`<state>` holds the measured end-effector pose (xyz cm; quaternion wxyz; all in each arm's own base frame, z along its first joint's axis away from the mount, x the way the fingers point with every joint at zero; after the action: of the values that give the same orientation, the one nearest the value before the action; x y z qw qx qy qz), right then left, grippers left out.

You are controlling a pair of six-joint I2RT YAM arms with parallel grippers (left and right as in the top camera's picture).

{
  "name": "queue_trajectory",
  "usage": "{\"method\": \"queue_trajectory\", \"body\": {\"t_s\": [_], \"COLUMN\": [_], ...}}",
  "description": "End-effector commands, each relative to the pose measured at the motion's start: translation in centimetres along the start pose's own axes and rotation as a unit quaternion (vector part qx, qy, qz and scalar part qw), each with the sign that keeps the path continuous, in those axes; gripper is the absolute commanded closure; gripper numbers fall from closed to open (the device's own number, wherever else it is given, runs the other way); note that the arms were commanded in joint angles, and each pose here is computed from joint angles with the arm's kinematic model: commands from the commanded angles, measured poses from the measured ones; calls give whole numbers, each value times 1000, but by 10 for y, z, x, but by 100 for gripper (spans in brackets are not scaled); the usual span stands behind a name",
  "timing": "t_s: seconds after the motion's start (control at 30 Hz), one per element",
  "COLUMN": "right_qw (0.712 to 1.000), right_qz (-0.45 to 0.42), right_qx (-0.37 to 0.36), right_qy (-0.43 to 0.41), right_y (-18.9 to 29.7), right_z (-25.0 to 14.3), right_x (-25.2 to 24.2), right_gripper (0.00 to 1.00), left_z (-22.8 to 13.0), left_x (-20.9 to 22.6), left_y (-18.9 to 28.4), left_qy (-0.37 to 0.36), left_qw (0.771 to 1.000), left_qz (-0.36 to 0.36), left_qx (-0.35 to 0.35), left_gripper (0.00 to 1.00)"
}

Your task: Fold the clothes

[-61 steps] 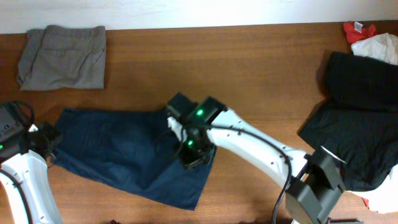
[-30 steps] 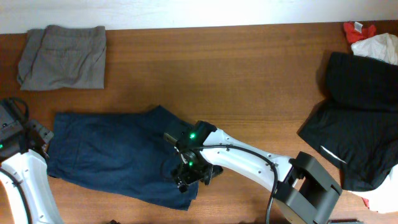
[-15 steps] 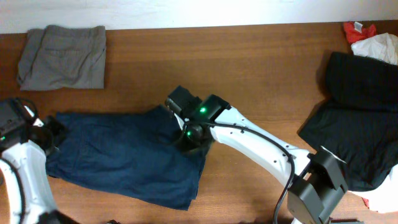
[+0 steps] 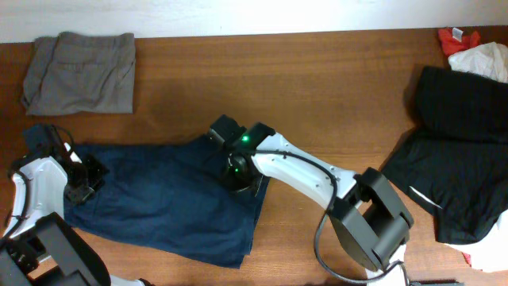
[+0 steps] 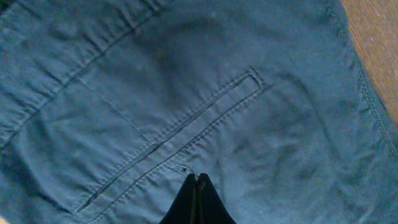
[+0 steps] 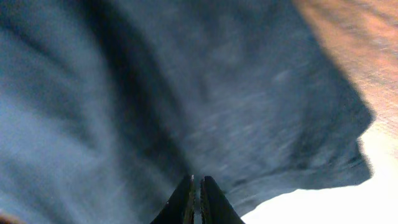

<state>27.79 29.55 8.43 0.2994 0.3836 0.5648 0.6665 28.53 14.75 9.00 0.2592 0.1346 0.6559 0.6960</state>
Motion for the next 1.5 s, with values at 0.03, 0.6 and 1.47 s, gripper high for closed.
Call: {"method": "queue_trajectory", "body": {"t_s": [0.03,0.6,1.47], "right_qw": [998,990,983], "right_qz": [-23,-90,-3], "right_qx": [28,19,-45], "right_qy": [-55,-103,-180], "right_y": [-24,-33,201], "right_z": [2,10,-39], "right_x": [-46,-111,-170], "right_gripper": [96,96,36], "left_z": [6,-2,-70], "left_x": [10,18,-100], "left_y": [0,-10,79], "left_qy": [-2,-1,-185], "left_qw": [999,998,967], "left_qz": [39,54,-157], "left_qx": [-16,-12,-74], "left_gripper": [98,54,48]}}
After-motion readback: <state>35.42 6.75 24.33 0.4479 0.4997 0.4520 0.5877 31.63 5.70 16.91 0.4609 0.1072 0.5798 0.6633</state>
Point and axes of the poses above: each gripper's point midway between its finger pads, its own y axis back along the fingers, its own x axis along the line the jaws close on, z = x × y, the point moved 4 cm from there along y, back along the fingers, and after that the axes turned 11 degrees about y, right-handed, at the moved point
